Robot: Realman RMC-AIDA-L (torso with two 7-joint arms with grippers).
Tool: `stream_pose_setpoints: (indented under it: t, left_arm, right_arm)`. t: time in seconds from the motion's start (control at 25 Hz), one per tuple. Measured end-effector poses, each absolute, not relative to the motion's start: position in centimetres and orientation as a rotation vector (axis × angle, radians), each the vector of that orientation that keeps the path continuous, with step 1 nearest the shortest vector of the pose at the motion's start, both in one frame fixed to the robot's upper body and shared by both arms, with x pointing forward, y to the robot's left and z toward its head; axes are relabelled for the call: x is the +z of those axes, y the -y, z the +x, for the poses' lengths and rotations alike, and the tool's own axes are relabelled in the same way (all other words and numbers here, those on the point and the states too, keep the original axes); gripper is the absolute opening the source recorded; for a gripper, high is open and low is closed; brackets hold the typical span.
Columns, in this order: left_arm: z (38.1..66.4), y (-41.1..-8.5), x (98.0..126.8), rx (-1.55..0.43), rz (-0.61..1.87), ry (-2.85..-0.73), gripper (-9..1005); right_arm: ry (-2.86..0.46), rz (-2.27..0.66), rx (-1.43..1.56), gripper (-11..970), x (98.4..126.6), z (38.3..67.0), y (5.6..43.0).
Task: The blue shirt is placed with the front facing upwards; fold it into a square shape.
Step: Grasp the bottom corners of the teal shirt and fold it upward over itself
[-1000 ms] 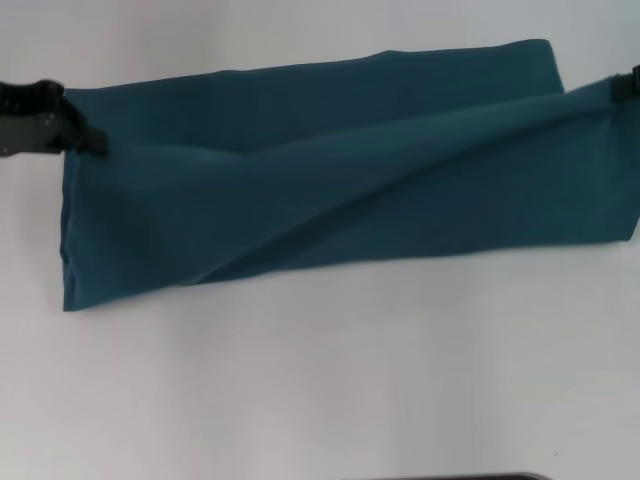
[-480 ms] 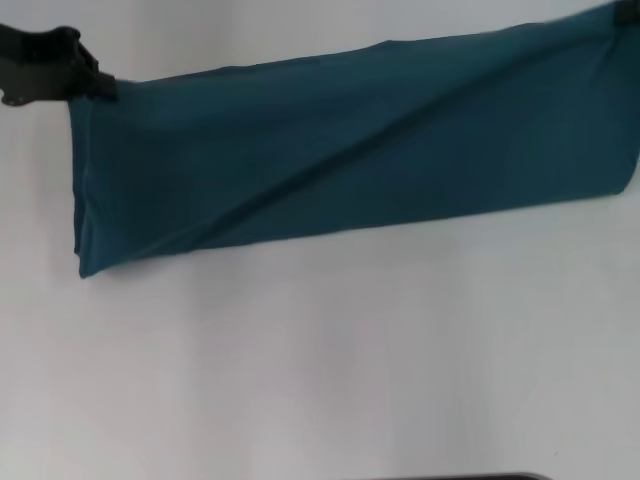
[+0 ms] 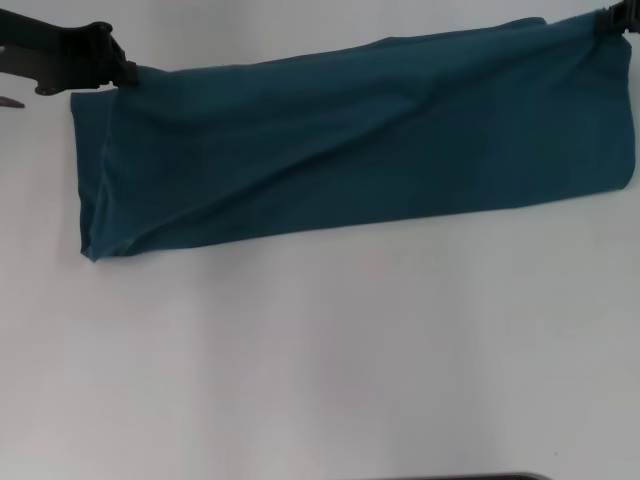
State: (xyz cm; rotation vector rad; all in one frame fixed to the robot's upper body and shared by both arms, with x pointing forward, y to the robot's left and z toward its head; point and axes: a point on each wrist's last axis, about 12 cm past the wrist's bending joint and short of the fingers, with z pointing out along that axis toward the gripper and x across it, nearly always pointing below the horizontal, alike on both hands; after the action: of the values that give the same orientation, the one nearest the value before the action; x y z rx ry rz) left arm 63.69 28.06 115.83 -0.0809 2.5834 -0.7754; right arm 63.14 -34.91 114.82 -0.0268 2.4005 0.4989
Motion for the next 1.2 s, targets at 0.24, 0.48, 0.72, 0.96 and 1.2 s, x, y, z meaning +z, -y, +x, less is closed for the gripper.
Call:
stream_pose_setpoints:
  t: [0.24,0.48,0.72,0.96,1.2]
  left_arm:
    - [63.9,-28.0,115.1,-0.754,-0.129,-2.558,50]
    - [64.3,-27.7,115.0,-0.742,-0.164,-2.529,52]
    - [64.6,-27.1,115.1,-0.741,-0.167,-2.519,53]
    - [64.7,-27.0,115.2,-0.736,-0.170,-2.519,54]
    - [64.9,-27.1,115.4,-0.724,-0.177,-2.501,56]
  right_arm:
    - [-2.370,0.012,0.431,115,113.3,63.4,34.8]
    - [-2.329,-0.017,0.353,117,113.2,64.7,33.6]
    - [-2.291,-0.106,0.272,120,113.3,66.2,31.4]
    - [-2.280,-0.155,0.228,123,113.1,67.2,30.0]
    - [-2.289,-0.159,0.205,125,112.7,67.5,29.9]
